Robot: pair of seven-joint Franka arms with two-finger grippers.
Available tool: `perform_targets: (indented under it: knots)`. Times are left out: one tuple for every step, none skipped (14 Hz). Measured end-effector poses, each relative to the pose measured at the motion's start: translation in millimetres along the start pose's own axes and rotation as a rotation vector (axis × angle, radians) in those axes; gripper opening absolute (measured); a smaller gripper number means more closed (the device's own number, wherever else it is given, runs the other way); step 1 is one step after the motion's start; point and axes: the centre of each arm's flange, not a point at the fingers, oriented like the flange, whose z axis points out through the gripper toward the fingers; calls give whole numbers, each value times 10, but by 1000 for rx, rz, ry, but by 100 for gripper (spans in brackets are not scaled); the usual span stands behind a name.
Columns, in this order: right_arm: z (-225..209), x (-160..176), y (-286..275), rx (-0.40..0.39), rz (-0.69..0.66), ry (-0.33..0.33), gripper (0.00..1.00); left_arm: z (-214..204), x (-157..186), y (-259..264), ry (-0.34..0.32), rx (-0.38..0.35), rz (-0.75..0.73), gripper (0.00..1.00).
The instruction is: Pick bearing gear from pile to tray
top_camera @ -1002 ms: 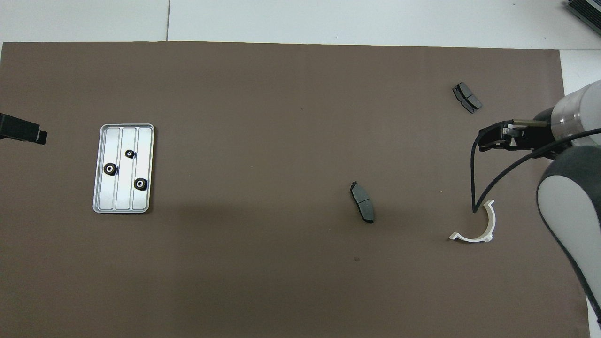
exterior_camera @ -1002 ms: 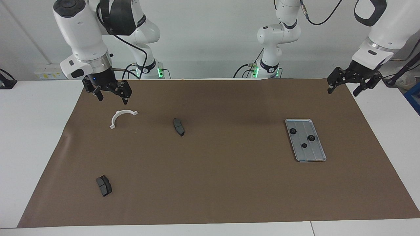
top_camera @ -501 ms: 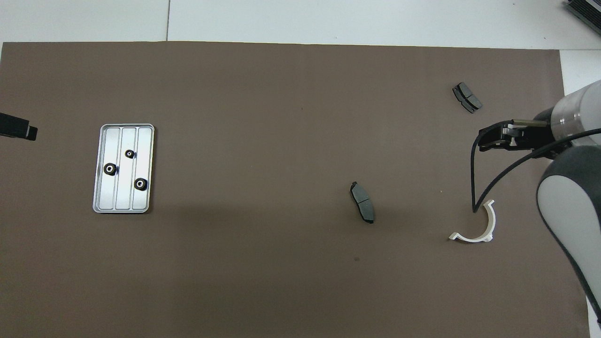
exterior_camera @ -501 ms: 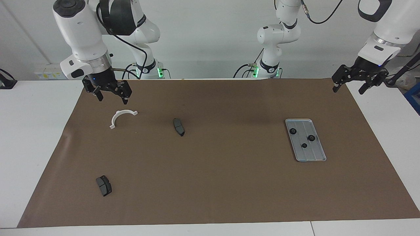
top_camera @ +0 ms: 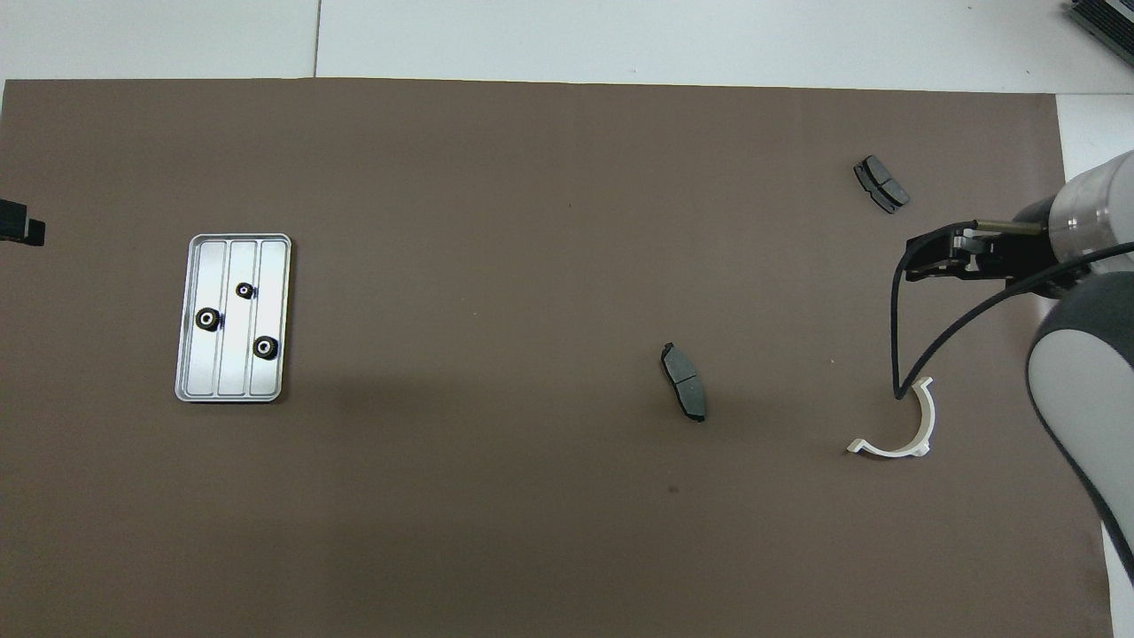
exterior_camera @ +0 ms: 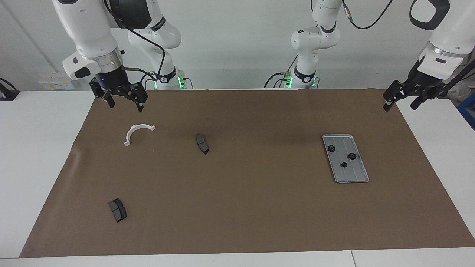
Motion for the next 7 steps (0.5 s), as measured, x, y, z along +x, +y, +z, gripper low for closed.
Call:
perform_targets:
  knots:
    - [7,-1,-13,0,-2,-2,100,8,6,42,-1,-1,7,100]
    - [12,-1,-26,0,-5,-3,100,23,15,113,-4,-3,20,100]
    - [15,-2,-38,0,-7,-3,100,41,26,197,-6,-5,34,100]
    - [16,-4,-45,0,-8,-4,100,54,33,266,-9,-6,46,100]
    - [16,-5,-50,0,-9,-4,100,63,37,346,-10,-8,59,100]
    - [18,-5,-53,-1,-10,-4,100,73,41,461,-12,-10,79,100]
    - [20,-5,-53,-1,-10,-4,100,83,43,566,-13,-11,96,100]
